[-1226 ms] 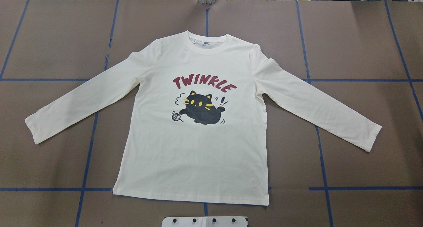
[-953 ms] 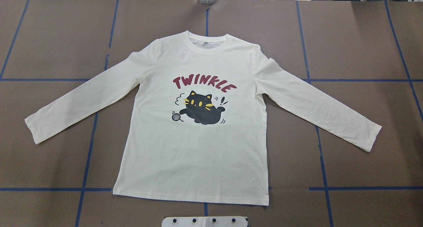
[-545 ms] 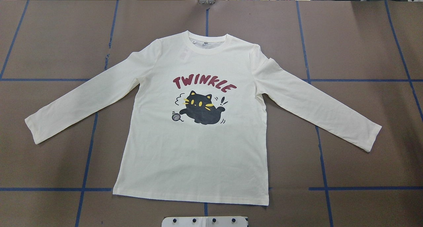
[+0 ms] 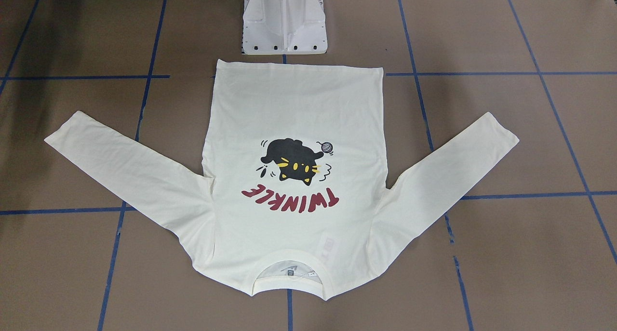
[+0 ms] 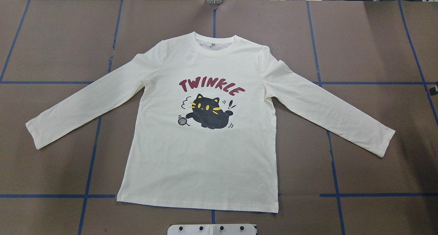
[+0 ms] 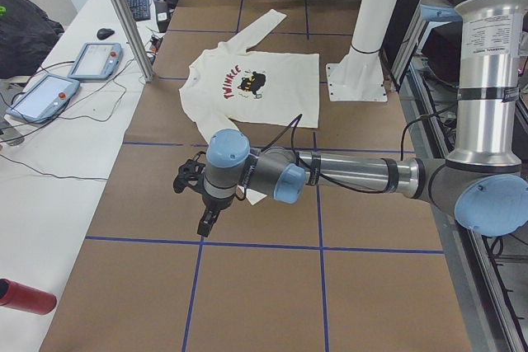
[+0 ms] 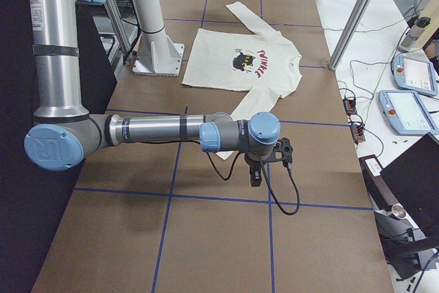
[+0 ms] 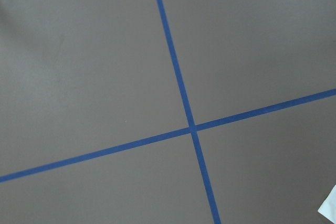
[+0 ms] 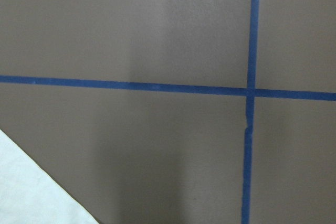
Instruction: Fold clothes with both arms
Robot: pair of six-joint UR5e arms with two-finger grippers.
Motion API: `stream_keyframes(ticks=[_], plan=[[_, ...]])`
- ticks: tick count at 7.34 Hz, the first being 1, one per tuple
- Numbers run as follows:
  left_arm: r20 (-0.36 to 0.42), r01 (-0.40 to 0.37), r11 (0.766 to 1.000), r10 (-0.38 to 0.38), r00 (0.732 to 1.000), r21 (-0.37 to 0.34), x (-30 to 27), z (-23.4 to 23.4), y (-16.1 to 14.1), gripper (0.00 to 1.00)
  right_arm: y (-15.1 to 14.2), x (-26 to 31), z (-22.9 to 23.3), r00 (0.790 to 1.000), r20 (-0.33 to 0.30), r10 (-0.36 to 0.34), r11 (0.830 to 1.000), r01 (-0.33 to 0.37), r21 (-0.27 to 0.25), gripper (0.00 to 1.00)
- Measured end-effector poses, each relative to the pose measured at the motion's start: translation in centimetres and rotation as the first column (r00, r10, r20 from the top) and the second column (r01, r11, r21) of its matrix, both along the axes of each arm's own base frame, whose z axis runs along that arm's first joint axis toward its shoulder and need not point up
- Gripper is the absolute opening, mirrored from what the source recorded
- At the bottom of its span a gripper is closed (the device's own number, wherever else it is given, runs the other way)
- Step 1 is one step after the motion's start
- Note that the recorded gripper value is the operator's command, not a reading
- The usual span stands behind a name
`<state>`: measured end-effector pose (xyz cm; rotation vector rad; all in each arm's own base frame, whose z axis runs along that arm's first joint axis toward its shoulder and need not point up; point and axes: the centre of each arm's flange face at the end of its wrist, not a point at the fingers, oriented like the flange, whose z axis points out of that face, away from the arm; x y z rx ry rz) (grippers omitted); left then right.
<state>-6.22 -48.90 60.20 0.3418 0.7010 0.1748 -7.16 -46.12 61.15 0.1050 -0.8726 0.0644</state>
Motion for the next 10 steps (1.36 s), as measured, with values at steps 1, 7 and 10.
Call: stream_keyframes(ticks=[1,7,10], plan=[[0.001,-0.002,1.0,0.002,1.0,-0.01,0.0,0.6,0.1,1.0,2.2,-3.8,-0.3,0.998,0.059,0.039,0.999,-0.038,-0.025,1.0],[-0.001,-0.002,1.0,0.002,1.0,-0.029,0.0,1.7,0.5,1.0,7.9,-14.5,0.8,1.0,0.018,-0.018,0.999,0.018,-0.029,1.0],[0.0,-0.005,1.0,0.005,1.0,-0.025,0.0,1.7,0.4,1.0,9.7,-15.6,2.1,0.999,-0.024,-0.034,0.999,0.033,-0.042,0.93]])
